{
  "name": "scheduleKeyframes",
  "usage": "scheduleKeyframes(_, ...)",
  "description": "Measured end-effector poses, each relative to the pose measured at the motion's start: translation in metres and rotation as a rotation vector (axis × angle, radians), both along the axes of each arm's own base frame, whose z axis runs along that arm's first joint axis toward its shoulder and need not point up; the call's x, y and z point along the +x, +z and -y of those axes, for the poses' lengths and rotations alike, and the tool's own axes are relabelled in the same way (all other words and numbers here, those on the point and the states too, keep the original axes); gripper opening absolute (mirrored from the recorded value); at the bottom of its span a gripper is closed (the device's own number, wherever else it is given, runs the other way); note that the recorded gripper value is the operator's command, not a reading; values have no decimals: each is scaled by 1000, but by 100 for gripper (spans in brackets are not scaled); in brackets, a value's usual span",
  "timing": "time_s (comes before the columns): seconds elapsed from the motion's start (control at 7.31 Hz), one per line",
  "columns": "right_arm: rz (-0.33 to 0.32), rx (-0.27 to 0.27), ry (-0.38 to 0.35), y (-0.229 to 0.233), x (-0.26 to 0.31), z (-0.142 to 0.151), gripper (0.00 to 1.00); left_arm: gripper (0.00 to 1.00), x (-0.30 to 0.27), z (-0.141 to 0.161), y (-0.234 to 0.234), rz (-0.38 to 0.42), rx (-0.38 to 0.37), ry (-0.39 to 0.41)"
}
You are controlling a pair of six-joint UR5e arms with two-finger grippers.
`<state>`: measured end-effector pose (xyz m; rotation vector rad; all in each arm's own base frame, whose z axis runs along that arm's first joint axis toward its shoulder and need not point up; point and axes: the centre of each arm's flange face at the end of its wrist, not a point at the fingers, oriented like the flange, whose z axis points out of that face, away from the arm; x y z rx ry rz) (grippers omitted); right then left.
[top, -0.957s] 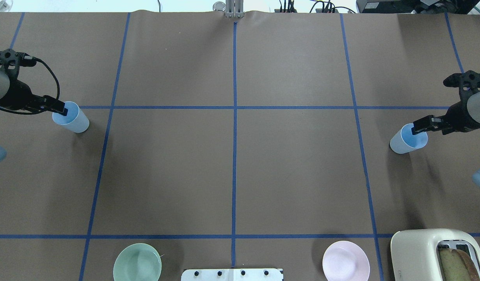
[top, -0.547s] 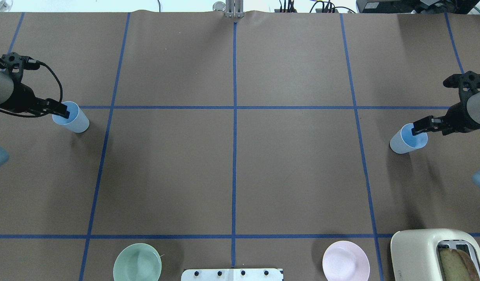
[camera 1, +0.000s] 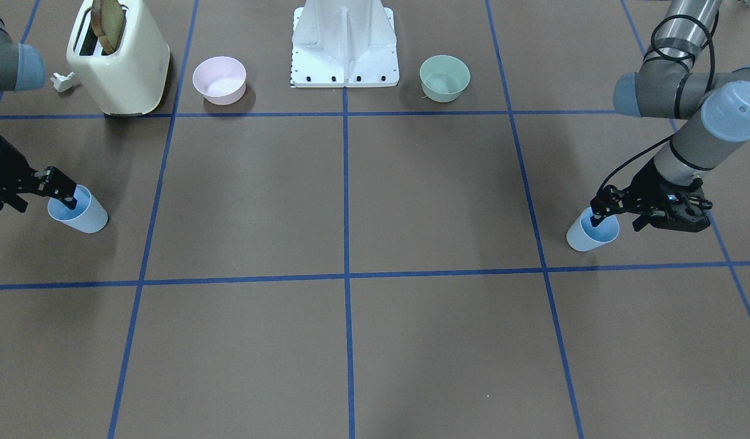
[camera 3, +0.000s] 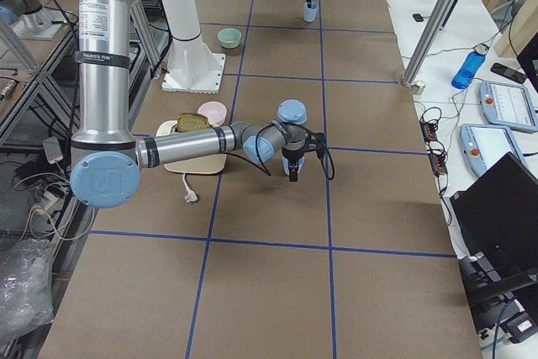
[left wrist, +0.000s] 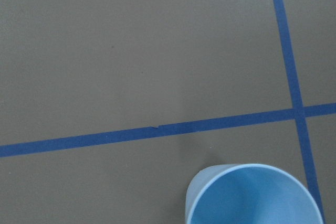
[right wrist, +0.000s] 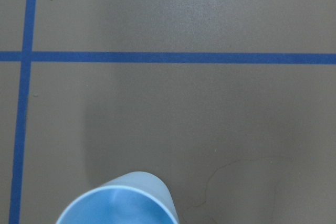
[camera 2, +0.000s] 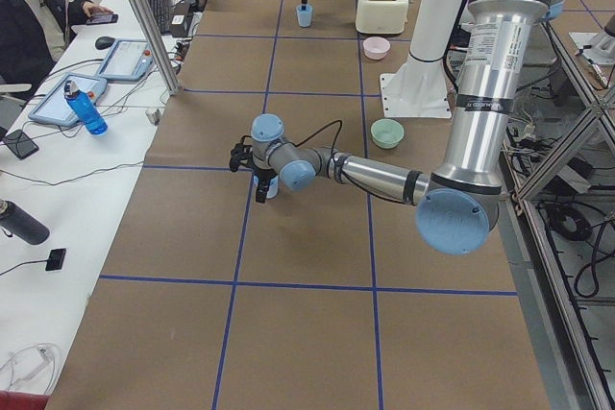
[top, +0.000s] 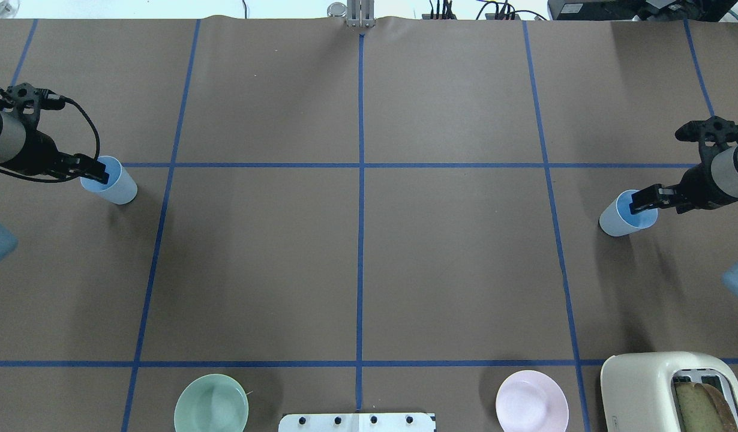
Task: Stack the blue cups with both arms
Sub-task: 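Close the left gripper on its light blue cup while the right gripper grips its cup, then carry the left cup to the table center while the right gripper lifts its cup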
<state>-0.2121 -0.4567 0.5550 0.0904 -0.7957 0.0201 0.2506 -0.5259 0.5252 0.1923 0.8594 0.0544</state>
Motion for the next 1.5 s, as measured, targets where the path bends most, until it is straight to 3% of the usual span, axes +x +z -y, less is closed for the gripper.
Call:
scheduleKeyframes(0.14, -4, 2, 1, 1, -1, 0, 0, 40, 1, 0, -1, -1, -3, -2)
scheduleKeyframes(0.27, -11, 4, 6, 2, 0, 0, 0, 0, 1, 1, -1, -3, -4, -4)
scheduleKeyframes(0.68, 34, 16, 61, 6, 2, -2, 0, 0, 4, 0, -2, -5, -5, 1)
scheduleKeyframes(1.09, 57, -1, 61, 11, 3, -2, 0, 0, 6, 0, -19, -24, -2, 19)
scheduleKeyframes(1.23, 84, -32, 55, 4, 11, 3, 0, 0, 10, 3, -51, -41, -25, 39)
scheduleKeyframes(1.5, 146, -91, 67, -42, 35, 29, 0, 0, 26, 18, -186, -32, -108, 45)
